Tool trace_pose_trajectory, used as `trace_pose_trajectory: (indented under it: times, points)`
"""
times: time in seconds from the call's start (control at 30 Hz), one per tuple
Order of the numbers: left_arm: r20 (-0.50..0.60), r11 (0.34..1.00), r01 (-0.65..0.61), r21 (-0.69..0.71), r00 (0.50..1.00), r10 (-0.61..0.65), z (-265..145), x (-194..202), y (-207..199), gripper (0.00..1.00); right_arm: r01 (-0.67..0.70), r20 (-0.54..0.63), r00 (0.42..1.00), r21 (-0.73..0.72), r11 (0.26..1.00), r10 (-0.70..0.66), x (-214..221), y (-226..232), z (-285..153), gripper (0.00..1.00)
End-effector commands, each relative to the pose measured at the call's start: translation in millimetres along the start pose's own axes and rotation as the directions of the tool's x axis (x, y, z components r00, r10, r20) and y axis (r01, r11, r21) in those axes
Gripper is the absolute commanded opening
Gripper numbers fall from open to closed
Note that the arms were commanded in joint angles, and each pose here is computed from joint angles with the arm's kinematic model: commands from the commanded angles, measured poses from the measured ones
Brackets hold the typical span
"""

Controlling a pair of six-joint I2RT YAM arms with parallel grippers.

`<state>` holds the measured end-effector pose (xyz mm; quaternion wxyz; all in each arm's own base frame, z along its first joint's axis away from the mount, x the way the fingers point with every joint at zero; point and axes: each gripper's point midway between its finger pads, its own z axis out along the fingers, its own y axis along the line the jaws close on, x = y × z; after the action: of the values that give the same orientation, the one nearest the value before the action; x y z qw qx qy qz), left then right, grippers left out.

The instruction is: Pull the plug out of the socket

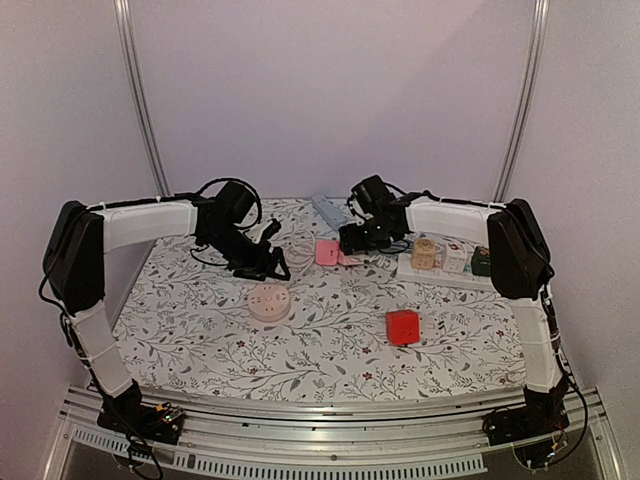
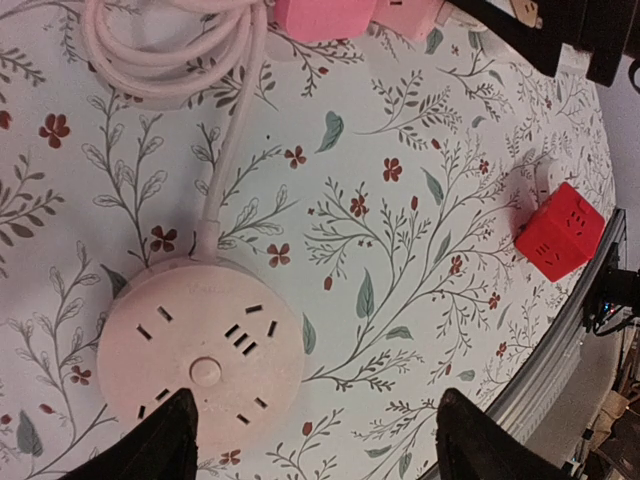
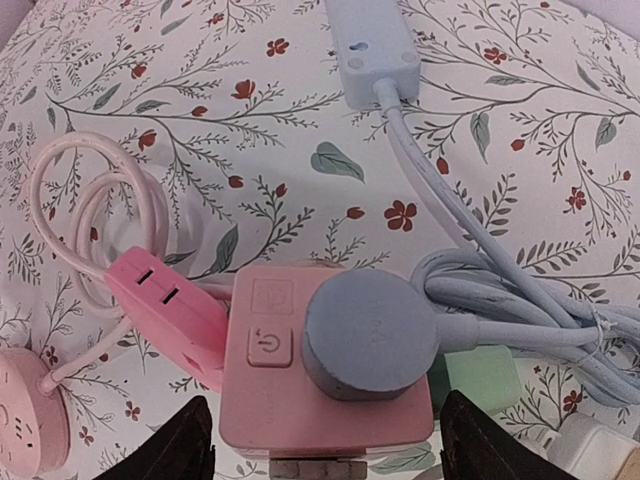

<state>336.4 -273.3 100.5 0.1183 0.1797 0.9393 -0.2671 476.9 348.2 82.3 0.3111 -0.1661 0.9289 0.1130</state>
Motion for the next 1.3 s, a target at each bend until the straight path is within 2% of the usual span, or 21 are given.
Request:
trace_pose_trajectory:
  times: [0.0, 0.2, 0.33, 0.53, 0.7, 0.97, 1.27]
  points:
    - [-0.010, 1.000, -0.013, 0.007, 1.000, 0.013, 4, 3, -2, 0.80, 0.001, -0.008, 1.000, 0.016, 1.000, -0.001, 1, -5, 10, 0.75]
    - [-0.015, 1.000, -0.010, 0.011, 1.000, 0.010, 5, 4, -2, 0.80, 0.001, -0.032, 0.999, -0.010, 1.000, -0.001, 8, 0, 20, 0.73]
    - [-0.015, 1.000, -0.009, 0.010, 1.000, 0.009, 5, 4, -2, 0.80, 0.001, -0.040, 0.999, -0.022, 1.000, -0.002, 10, 2, 25, 0.67]
    - [-0.014, 1.000, -0.008, 0.010, 1.000, 0.008, 5, 3, -2, 0.80, 0.006, -0.050, 0.999, -0.026, 1.000, -0.007, 13, 2, 26, 0.50]
    - [-0.009, 1.000, -0.012, 0.013, 1.000, 0.012, 4, 3, -3, 0.80, 0.013, -0.046, 0.999, -0.056, 0.998, -0.016, 12, 8, 17, 0.42]
    - [0.010, 0.996, -0.024, 0.088, 1.000, 0.023, 0, 0, -18, 0.80, 0.071, -0.051, 0.995, -0.164, 0.984, -0.080, 35, 41, -23, 0.41]
    - [-0.005, 0.971, -0.127, 0.204, 0.991, 0.130, 9, 14, -63, 0.75, 0.057, -0.115, 0.989, -0.279, 0.959, -0.092, 100, 87, -62, 0.41]
